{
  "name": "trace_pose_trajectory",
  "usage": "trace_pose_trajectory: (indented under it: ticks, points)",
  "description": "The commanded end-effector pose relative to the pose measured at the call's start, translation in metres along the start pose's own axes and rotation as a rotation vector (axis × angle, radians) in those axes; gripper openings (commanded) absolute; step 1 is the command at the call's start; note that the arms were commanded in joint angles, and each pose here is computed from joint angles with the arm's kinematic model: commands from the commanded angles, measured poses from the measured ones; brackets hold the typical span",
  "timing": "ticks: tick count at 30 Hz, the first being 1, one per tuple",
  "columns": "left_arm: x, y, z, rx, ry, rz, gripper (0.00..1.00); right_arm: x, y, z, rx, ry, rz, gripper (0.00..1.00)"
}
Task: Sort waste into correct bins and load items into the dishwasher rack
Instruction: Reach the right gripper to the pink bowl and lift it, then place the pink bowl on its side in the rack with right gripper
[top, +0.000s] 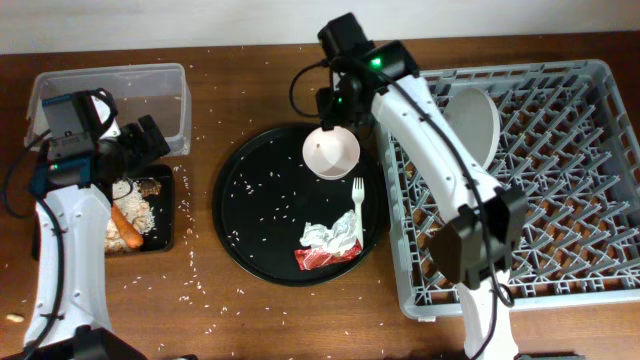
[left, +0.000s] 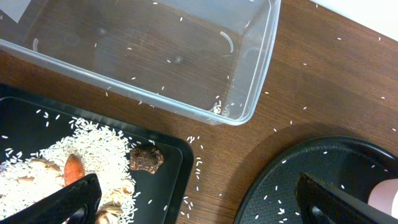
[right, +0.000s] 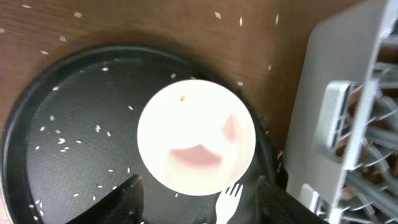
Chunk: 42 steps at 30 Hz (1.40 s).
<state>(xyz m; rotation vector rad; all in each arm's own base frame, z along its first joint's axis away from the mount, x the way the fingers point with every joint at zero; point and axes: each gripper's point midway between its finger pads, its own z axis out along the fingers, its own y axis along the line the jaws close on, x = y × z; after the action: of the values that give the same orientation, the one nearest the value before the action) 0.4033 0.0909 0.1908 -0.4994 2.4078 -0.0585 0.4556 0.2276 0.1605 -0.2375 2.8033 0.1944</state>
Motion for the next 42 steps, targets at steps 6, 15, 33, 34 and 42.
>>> trace_pose_trajectory:
  ticks: [6,15,33,34,42]
  points:
    - [-0.003,-0.003,-0.004,0.013,-0.01,0.006,0.99,0.036,-0.011,0.053,0.062,0.195,0.109,0.46]
    - [-0.003,-0.003,-0.004,0.013,-0.01,0.006,0.99,0.072,-0.037,0.086,0.196,0.297,0.18,0.39]
    - [-0.003,-0.003,-0.004,0.013,-0.007,0.006,0.99,0.007,-0.049,0.02,0.221,0.041,0.092,0.04]
    - [-0.003,-0.003,-0.004,0.013,-0.007,0.006,0.99,-0.006,-0.056,-0.011,0.268,-0.025,0.094,0.04]
    - [-0.004,-0.003,-0.004,0.014,-0.014,0.007,0.99,-0.038,-0.162,-0.182,1.053,-0.319,0.022,0.04]
